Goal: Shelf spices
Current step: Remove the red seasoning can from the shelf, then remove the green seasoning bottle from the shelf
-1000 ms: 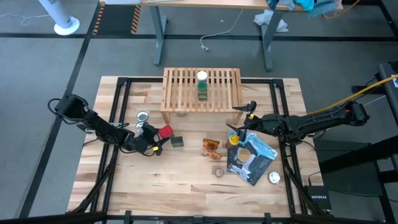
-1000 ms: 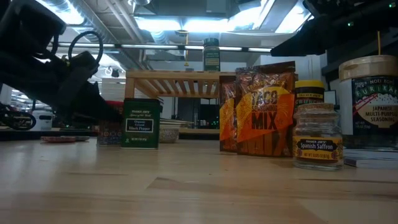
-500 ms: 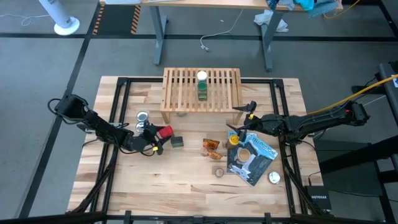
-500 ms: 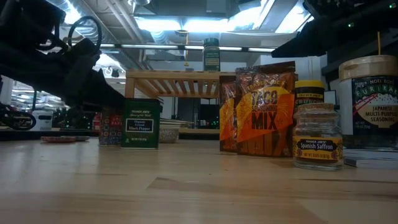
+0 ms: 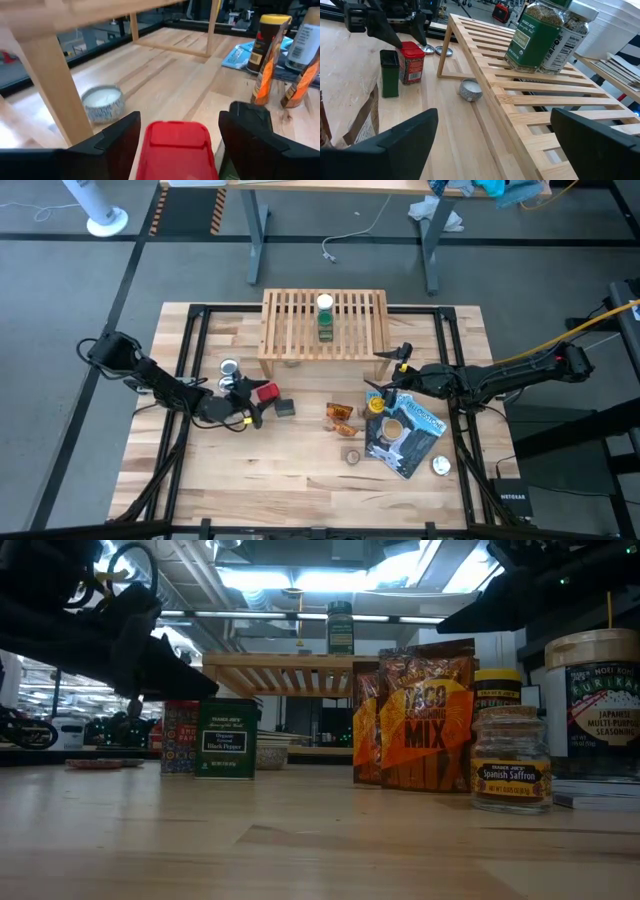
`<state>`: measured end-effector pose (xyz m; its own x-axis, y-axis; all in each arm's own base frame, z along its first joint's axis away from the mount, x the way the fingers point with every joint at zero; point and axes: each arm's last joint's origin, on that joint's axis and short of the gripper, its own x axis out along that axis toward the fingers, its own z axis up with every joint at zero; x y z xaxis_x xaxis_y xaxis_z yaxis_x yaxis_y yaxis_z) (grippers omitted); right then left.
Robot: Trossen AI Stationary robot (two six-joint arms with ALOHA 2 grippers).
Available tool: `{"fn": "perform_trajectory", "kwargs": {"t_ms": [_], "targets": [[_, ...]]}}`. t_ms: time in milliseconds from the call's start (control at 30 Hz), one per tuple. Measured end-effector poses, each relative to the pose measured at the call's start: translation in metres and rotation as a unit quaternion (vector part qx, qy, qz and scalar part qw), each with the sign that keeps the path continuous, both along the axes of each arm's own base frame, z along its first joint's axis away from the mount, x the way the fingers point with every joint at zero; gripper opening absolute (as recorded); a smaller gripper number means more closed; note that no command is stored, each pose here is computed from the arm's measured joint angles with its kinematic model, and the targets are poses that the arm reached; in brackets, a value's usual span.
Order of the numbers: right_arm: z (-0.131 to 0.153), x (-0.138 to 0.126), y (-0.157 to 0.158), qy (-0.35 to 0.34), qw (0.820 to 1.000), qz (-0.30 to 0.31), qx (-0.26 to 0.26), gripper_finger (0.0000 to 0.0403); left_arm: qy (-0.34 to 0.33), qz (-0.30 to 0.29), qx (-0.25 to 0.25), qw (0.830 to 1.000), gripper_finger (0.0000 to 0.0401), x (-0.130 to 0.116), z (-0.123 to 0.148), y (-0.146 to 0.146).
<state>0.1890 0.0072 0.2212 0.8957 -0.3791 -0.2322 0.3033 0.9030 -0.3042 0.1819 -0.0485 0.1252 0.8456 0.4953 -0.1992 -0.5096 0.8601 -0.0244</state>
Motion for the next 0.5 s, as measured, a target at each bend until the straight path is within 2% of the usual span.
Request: {"fn": "perform_trajectory", "kwargs": {"t_ms": [267, 400, 500], "targets": [[0.000, 0.000, 0.000, 0.000, 1.000, 0.000, 0.000, 0.0392, -0.062, 0.017, 0.063, 0.996, 0.0263, 0.001, 0.028, 0.003], [0.000, 0.000, 0.000, 0.000, 1.000, 0.000, 0.000, 0.0392, -0.112, 0.049, 0.076, 0.990, 0.0263, 0.003, 0.050, 0.017], [0.000, 0.000, 0.000, 0.000, 1.000, 0.000, 0.000, 0.0392, -0.136, 0.033, 0.091, 0.986, 0.0263, 0.007, 0.066, 0.029]]}}
